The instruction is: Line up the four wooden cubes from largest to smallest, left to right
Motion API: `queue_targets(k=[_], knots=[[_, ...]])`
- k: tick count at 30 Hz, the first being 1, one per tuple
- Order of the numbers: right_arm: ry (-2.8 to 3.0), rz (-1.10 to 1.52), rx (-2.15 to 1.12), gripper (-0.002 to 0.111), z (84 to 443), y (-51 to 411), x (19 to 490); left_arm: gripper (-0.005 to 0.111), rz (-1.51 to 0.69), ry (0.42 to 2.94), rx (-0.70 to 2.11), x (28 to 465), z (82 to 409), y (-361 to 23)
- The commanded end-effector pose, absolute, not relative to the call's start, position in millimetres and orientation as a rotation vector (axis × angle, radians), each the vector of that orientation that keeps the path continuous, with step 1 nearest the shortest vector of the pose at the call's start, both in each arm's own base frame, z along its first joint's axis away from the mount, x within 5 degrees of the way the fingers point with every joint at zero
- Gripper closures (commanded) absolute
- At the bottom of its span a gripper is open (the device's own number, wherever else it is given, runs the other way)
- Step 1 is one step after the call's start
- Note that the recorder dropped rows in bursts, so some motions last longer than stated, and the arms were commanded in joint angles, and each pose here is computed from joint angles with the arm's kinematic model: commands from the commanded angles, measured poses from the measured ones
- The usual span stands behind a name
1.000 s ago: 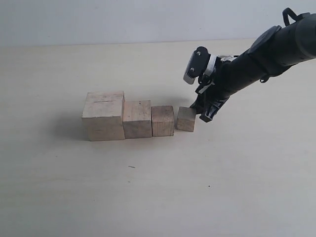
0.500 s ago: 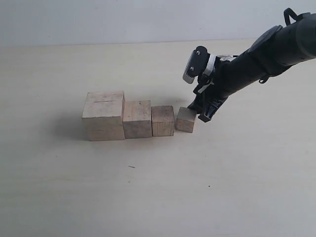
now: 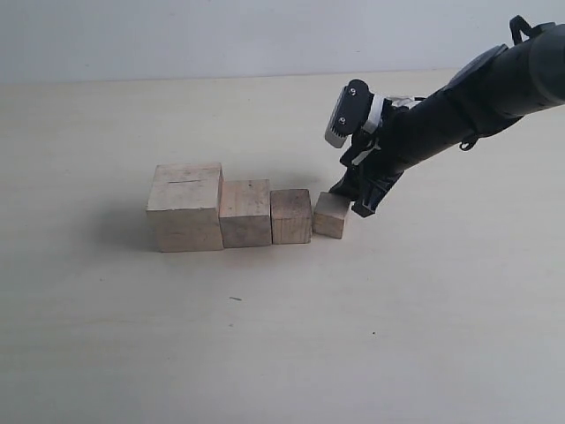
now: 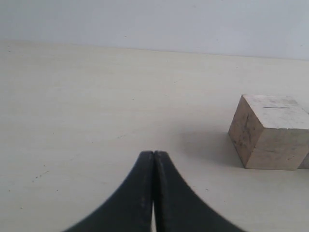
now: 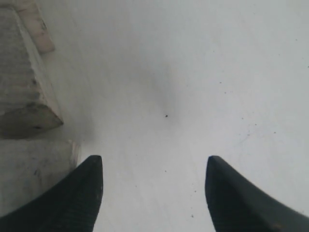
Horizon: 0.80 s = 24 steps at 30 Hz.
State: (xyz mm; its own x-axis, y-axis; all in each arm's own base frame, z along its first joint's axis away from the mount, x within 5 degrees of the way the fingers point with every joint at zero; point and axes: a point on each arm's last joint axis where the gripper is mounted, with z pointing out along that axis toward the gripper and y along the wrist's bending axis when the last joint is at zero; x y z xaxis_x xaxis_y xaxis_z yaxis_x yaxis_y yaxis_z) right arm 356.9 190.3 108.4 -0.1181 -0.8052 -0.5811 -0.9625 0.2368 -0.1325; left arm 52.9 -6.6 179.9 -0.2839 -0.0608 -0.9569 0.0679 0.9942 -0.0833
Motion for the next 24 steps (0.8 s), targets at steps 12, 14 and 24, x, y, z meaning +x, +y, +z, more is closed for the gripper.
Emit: queue_targets(k=[12,14,24], knots=[[2.043,0.186,-1.38,0.049,161.1,177.0,363.6,0.107,-0.133,1.842,0.008,52.8,181.1,-7.0],[2.141,0.223,-1.26,0.049,171.3,174.3,360.1,0.107,-0.133,1.842,0.008,52.8,181.1,-7.0],[2.738,0.517,-0.686,0.079,174.5,168.6,331.5,0.107,-0.133,1.842,0.008,52.8,181.1,-7.0]])
